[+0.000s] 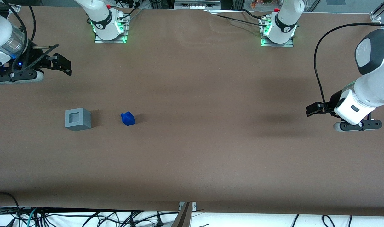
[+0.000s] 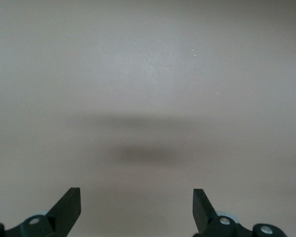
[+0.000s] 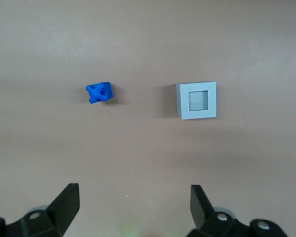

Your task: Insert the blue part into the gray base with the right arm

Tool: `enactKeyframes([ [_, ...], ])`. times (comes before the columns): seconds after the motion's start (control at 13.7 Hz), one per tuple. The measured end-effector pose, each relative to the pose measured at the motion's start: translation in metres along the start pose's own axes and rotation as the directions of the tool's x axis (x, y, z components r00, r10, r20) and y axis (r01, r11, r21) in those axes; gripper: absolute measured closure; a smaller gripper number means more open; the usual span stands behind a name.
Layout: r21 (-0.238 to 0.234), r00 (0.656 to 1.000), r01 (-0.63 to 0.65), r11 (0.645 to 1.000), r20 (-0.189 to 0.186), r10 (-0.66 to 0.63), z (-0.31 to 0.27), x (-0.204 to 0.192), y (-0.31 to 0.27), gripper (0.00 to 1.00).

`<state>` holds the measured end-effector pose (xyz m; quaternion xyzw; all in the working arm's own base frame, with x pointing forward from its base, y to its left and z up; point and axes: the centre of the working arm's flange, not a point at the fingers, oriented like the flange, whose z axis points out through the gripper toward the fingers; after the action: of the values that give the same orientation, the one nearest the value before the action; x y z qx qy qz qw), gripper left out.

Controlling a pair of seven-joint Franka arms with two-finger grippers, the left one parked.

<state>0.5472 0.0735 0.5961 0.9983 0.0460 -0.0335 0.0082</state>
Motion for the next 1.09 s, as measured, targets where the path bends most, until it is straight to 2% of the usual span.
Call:
enactKeyframes([
  [1.09,-0.001,1.000,0.012,1.000,-0.020,-0.012,-0.011,-0.005,-0.005,0.00],
])
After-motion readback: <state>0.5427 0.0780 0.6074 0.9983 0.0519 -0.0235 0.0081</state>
